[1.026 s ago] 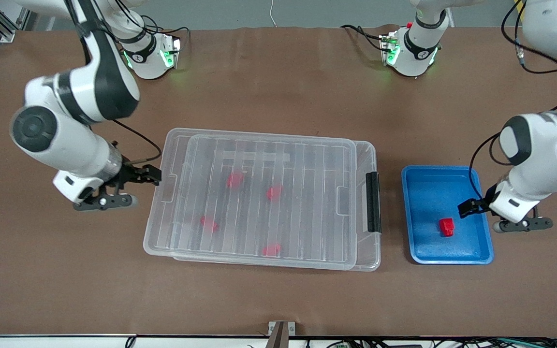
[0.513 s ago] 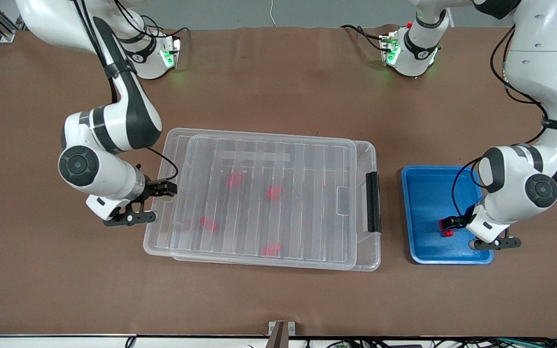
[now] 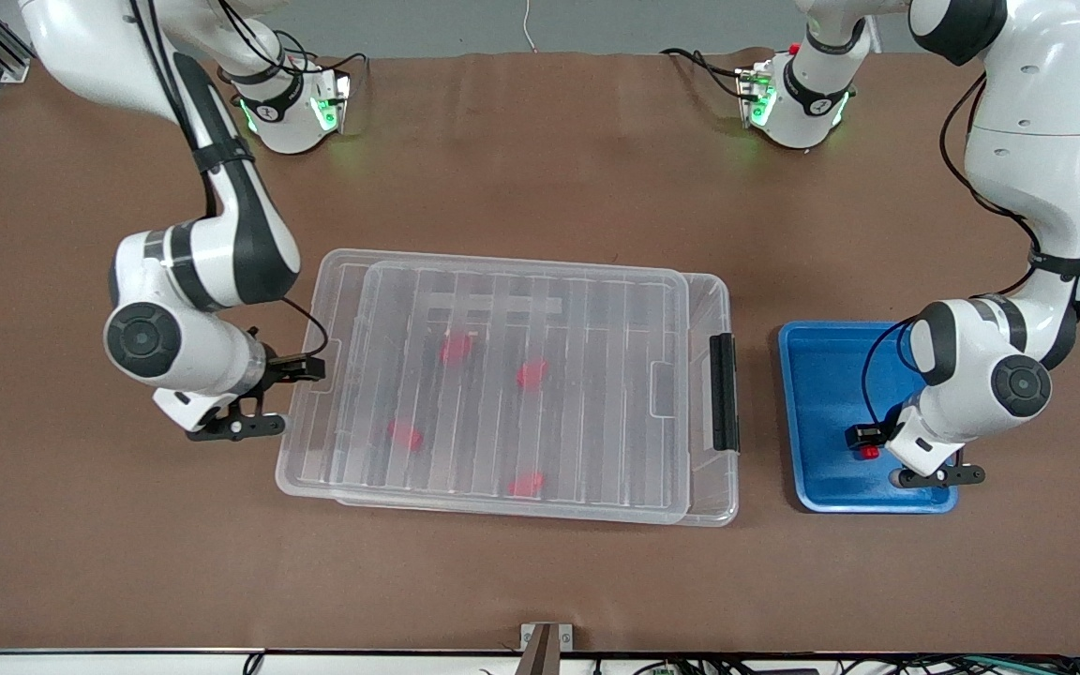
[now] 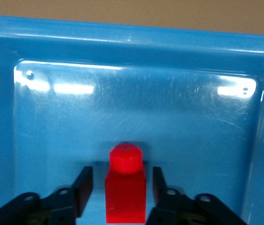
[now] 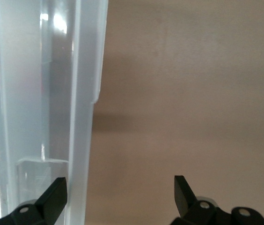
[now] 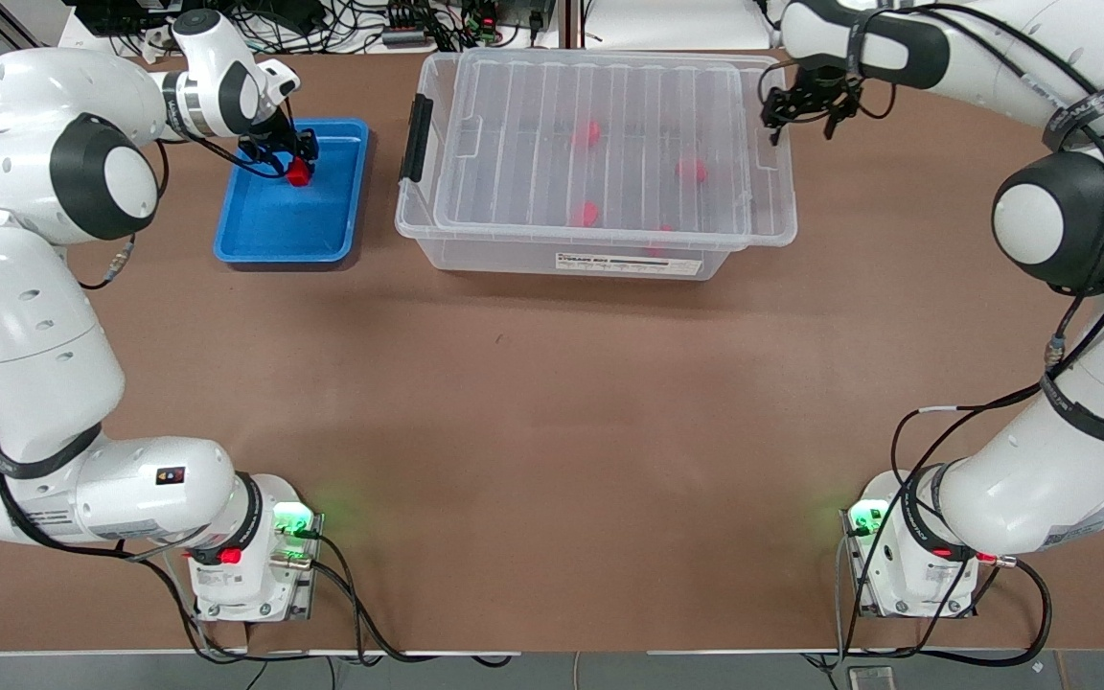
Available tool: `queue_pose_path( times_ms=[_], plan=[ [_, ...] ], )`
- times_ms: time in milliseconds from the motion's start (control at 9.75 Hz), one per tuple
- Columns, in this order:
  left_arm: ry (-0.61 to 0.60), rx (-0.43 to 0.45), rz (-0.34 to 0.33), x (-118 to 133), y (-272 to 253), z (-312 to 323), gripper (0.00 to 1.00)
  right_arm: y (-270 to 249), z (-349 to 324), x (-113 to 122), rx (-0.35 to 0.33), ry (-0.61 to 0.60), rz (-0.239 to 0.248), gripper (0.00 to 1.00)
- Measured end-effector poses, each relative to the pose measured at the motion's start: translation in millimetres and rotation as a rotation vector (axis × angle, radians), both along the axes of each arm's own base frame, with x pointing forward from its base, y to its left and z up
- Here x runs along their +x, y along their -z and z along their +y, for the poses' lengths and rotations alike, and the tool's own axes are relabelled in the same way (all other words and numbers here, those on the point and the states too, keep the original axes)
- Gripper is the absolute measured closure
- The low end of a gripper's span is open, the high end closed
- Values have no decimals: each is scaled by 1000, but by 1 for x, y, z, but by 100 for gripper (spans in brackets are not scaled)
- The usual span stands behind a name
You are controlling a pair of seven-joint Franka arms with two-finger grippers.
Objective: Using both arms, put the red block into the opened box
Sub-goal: 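Slide the box lid away with the right gripper while the left gripper lifts, then carry the red block over the opened box with the left gripper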
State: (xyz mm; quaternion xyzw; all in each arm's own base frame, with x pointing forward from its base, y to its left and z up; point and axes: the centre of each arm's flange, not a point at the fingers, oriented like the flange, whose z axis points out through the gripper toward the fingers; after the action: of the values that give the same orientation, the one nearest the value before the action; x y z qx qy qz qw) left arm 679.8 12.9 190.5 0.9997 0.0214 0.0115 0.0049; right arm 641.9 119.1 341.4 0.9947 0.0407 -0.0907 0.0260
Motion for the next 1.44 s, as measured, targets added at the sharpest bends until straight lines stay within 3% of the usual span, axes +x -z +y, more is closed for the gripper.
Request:
queue_pose_path(
  times_ms=[103, 308, 513, 821, 923, 1128, 1231, 1436],
  plan=[
    [0, 0, -4, 1, -1, 0, 63, 0, -36, 3, -1, 18, 21, 0],
    [3, -1, -14, 6, -18, -2, 65, 0, -105, 5, -1, 64, 56, 0],
    [33, -4, -11, 10, -80, -23, 65, 0, -136, 3, -31, 75, 67, 0],
    [42, -1, -15, -13, -190, -124, 65, -5, -138, 5, -38, 71, 57, 0],
    [16, -2, -11, -26, -209, -172, 65, -16, -136, 10, -38, 73, 32, 0],
    [-37, -11, -15, -56, -225, -279, 65, -93, -131, 17, -35, 110, -102, 0],
    [-55, -12, -9, -70, -219, -318, 65, -151, -128, 7, -28, 122, -166, 0],
    [-51, -9, 9, -79, -185, -360, 65, -254, -127, -43, -13, 135, -219, 0]
  ],
)
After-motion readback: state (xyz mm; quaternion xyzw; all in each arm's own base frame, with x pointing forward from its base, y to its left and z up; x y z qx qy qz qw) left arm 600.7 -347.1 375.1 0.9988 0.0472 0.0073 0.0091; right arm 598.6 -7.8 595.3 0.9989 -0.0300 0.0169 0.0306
